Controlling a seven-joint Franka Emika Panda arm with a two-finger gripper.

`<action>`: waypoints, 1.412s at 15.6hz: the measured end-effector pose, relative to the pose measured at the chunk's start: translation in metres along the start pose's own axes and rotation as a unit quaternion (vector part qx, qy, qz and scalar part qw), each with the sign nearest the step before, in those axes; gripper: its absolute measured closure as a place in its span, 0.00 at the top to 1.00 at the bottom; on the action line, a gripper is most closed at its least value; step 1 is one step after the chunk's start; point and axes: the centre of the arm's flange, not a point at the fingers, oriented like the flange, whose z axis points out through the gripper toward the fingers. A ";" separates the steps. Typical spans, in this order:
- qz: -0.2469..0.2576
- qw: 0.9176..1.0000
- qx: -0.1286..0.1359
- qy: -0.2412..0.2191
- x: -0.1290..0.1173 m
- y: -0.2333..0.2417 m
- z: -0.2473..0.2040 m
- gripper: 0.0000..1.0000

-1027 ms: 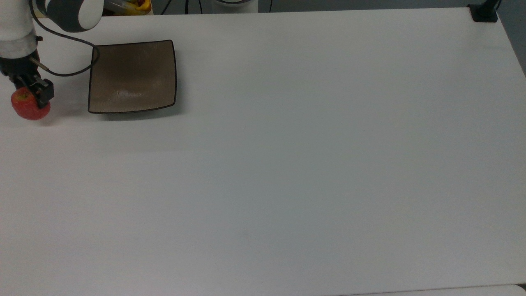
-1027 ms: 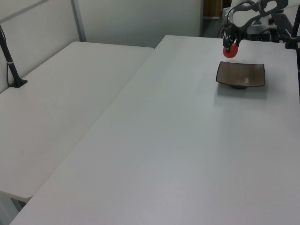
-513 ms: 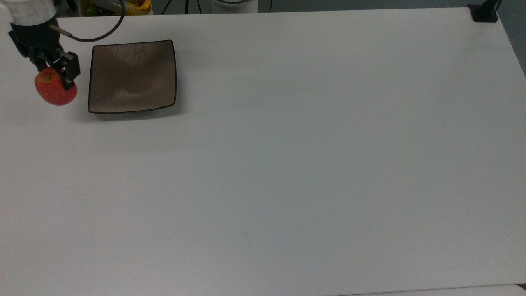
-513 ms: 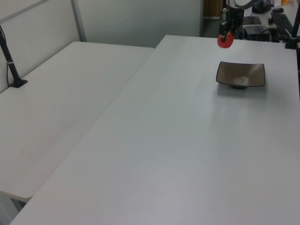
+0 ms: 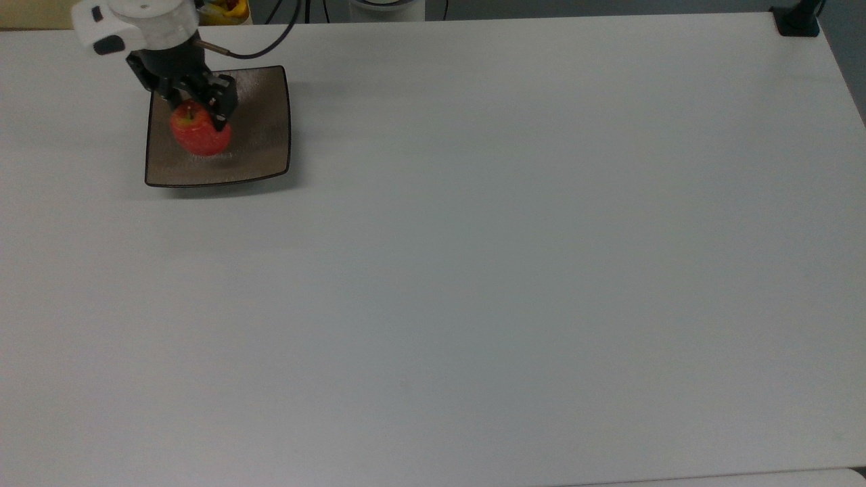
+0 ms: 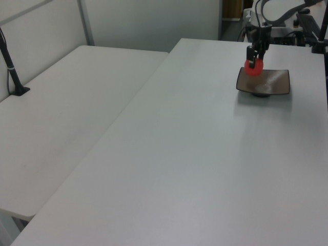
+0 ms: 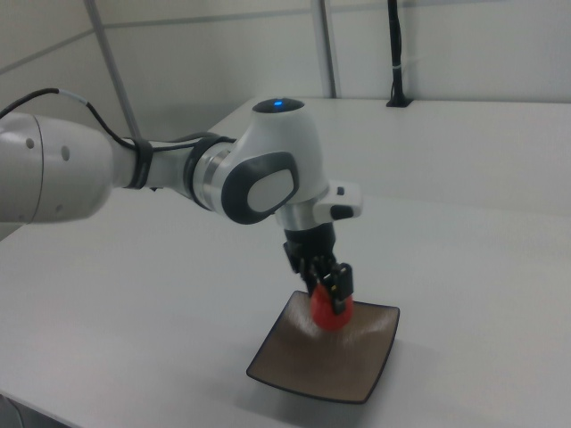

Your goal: Apples placed on a ceramic plate

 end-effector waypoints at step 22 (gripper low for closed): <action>0.015 1.000 -0.001 0.019 0.006 -0.020 -0.045 1.00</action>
